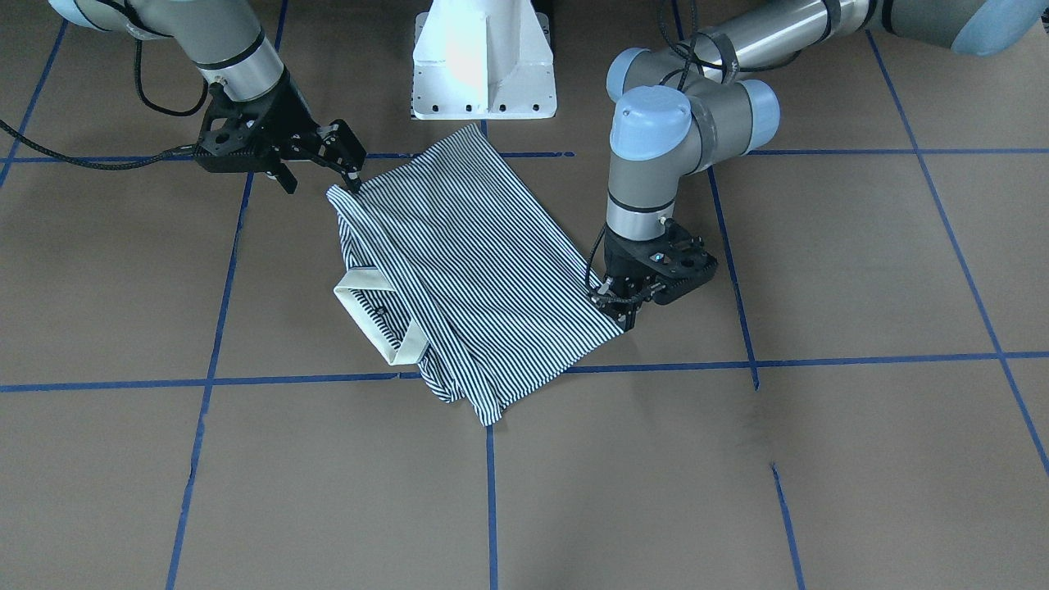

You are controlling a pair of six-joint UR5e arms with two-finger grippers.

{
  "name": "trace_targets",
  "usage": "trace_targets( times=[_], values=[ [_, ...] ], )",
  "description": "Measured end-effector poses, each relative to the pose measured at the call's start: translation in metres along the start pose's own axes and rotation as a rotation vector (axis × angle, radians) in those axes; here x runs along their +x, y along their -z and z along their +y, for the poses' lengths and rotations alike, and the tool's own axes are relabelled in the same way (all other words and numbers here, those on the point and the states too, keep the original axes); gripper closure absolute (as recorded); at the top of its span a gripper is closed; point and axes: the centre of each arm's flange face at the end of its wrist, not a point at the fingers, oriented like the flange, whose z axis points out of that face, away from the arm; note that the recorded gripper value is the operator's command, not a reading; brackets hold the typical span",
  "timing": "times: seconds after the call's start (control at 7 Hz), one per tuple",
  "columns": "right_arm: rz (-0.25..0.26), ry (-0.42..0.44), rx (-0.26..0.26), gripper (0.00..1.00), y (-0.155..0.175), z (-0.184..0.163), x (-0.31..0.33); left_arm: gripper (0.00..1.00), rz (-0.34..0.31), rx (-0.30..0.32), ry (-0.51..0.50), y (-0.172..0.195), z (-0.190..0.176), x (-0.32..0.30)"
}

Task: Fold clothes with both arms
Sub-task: 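Rotate the shirt upright with the right gripper while the left gripper moves away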

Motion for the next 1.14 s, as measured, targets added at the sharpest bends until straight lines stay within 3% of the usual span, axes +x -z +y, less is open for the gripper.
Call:
trace_targets(
  times=[0.29,0.57,0.71,1.14],
  values=[
    [0.006,-0.001,0.006,0.0,-0.003,-0.001,0.001,1.0,0.059,0.05,-0.058,-0.035,-0.037,0.039],
    [0.012,-0.003,0.007,0.0,-0.006,-0.002,0.001,1.0,0.125,0.113,-0.126,-0.062,-0.051,0.078],
    [0.013,-0.003,0.007,0.0,-0.007,-0.003,0.0,0.01,0.154,0.151,-0.162,-0.067,-0.055,0.083],
    [0.015,0.009,0.017,0.0,-0.014,-0.007,-0.009,0.0,0.167,0.196,-0.224,-0.071,-0.065,0.084]
  ],
)
